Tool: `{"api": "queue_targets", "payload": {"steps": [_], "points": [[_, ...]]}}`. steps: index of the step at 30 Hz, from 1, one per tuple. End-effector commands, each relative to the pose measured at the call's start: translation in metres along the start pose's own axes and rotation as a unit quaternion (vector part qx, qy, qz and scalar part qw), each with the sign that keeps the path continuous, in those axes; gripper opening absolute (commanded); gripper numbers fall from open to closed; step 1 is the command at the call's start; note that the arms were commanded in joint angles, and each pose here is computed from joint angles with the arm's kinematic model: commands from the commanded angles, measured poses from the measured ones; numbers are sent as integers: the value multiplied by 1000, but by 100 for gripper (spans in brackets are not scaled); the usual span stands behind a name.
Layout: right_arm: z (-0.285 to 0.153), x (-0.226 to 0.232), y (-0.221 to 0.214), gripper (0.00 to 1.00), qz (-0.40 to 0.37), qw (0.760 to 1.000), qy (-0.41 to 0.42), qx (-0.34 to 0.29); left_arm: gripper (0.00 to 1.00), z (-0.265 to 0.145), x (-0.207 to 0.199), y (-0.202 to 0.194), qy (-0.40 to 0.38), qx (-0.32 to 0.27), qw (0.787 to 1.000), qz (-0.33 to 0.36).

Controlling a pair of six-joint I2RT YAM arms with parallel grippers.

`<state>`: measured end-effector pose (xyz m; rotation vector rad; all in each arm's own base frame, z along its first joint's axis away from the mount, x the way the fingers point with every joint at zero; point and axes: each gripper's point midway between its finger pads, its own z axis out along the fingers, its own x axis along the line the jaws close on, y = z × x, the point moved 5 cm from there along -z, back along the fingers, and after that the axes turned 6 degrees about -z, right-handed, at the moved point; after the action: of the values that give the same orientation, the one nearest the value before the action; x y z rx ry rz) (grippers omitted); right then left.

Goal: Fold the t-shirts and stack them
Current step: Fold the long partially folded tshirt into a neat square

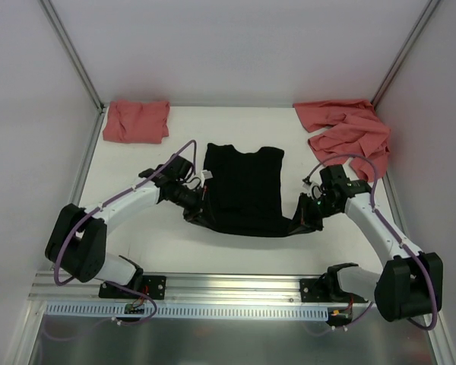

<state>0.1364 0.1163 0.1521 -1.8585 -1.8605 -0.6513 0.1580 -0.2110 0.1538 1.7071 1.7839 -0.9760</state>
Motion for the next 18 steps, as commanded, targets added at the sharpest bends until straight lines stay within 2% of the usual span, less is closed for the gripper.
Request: {"api": "queue_targets", "payload": {"steps": [1,6,13,18], "points": [[-12,2,19,0,-13,999,-33,-17,0,-11,-21,20,5,-20,999,32],[-18,14,48,0,-23,999,-29,-26,0,-13,-40,46,-1,-15,999,42],[-20,28,97,1,-34,998,-30,-34,0,-26,-65,95,-30,-40,997,52],[-21,37,132,0,-41,998,-29,-41,0,-32,-63,119,-29,-46,998,42]]}}
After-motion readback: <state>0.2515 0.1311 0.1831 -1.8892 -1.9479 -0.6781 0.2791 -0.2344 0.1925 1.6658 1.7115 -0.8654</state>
